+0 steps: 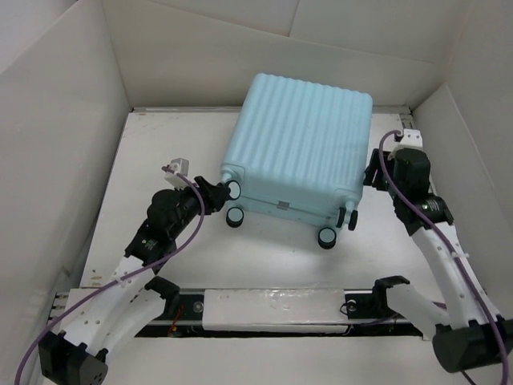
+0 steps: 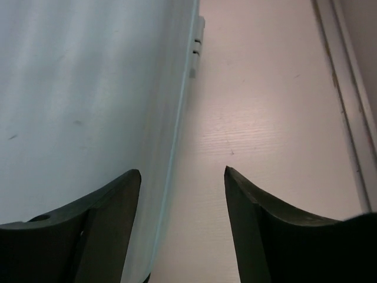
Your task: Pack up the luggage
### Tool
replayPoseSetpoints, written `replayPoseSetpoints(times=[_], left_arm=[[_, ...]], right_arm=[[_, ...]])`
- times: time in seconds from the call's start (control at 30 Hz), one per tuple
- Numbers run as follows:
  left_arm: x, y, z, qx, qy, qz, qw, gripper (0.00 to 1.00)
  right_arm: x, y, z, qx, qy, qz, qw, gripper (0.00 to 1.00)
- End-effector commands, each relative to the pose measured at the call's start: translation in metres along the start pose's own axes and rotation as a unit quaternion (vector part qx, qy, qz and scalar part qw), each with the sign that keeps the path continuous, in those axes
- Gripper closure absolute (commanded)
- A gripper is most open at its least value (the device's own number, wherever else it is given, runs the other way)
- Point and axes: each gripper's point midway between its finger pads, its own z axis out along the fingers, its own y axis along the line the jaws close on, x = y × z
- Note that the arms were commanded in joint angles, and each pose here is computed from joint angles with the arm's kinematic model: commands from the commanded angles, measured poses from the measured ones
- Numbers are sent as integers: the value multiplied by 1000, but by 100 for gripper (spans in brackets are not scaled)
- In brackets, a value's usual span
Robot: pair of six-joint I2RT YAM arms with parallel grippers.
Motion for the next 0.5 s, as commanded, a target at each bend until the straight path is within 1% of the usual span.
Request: replayPoseSetpoints(times=[0.0,0.03,0.07,0.1,0.17,0.2,0.23,0.27,0.3,0.33,0.37,0.4,0.43,0.47], left_arm=[[25,-13,-13,48,46,-10,998,100],[32,-12,-12,53,52,-16,997,100],[33,-16,-12,70,52,-15,996,100],[36,-17,-11,75,55,-23,995,100],[44,-16,-12,88,57,-27,994,100],[44,-16,-13,91,53,-31,994,100],[46,-18,-13,96,57,-31,993,100],[46,-19,-14,99,60,-31,993,100],[44,-21,-15,102,55,-30,993,100],[42,-22,-17,107,50,-24,993,100],[42,-22,-17,107,50,-24,993,100],[41,-25,-20,115,50,-23,992,100],[41,-25,-20,115,50,-23,992,100],[41,-29,-22,123,50,-21,991,100]], right_arm=[[-9,39,26,-146,-6,-7,989,33],[-2,41,32,-157,10,-10,987,30],[-3,42,37,-164,11,-13,986,29],[4,50,40,-188,22,-13,982,29],[3,65,51,-230,7,-15,973,29],[6,76,51,-263,13,-16,965,29],[12,83,61,-280,26,-15,959,36],[14,89,66,-297,32,-14,954,39],[18,100,69,-319,41,-17,947,40],[11,109,72,-331,38,-25,942,40],[18,117,83,-341,54,-25,938,40],[19,128,84,-352,57,-34,934,42],[5,135,86,-358,45,-38,932,42],[5,138,96,-362,50,-37,930,42]])
